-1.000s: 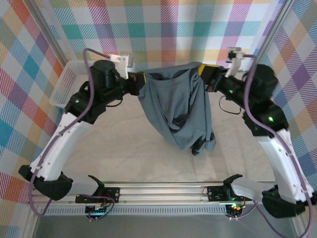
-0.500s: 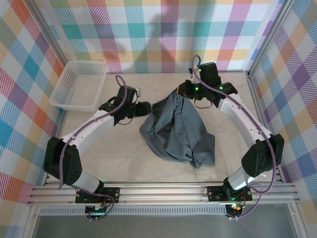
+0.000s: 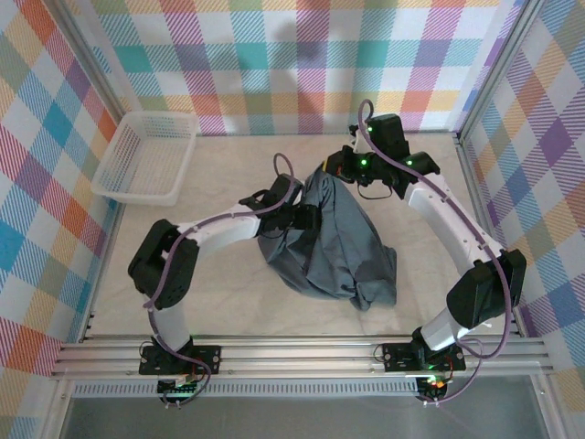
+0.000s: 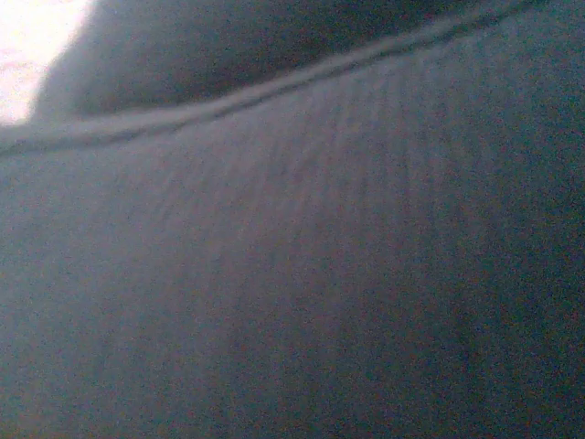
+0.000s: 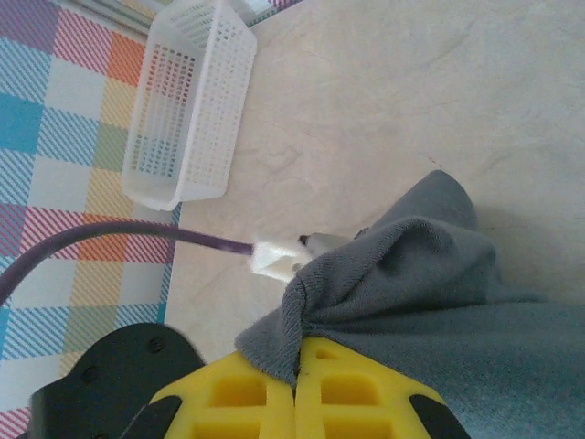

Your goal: Fold the inside-out t-shirt

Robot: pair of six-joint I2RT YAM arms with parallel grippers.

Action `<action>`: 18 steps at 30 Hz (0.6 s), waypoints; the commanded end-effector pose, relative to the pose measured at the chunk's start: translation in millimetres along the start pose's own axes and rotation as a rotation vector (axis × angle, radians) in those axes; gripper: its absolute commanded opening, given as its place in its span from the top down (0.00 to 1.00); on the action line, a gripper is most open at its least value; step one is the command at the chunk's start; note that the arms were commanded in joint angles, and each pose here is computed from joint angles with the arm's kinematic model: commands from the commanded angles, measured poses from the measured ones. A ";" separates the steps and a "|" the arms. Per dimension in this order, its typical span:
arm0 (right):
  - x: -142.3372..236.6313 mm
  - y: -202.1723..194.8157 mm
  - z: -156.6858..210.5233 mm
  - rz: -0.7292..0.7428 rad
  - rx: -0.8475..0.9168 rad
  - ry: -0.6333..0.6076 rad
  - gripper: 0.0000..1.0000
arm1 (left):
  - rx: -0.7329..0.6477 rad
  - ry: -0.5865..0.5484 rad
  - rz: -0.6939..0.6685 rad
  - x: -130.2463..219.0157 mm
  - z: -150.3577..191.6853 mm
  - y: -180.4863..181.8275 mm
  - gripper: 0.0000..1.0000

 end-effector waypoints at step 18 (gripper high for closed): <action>31.5 -70.7 20.9 0.086 0.056 -0.088 0.42 | 0.225 0.028 0.506 131.8 -49.1 -44.2 1.00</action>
Point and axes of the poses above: each hand's point on the last joint's axis, 136 mm out from that joint toward the fingers, its own x axis back along the fingers, its own y axis along the line the jaws close on, z = x × y, the point moved 6 cm from there along x, back along the fingers, and after that the axes turned 2 degrees about x, right-handed, at the moved point
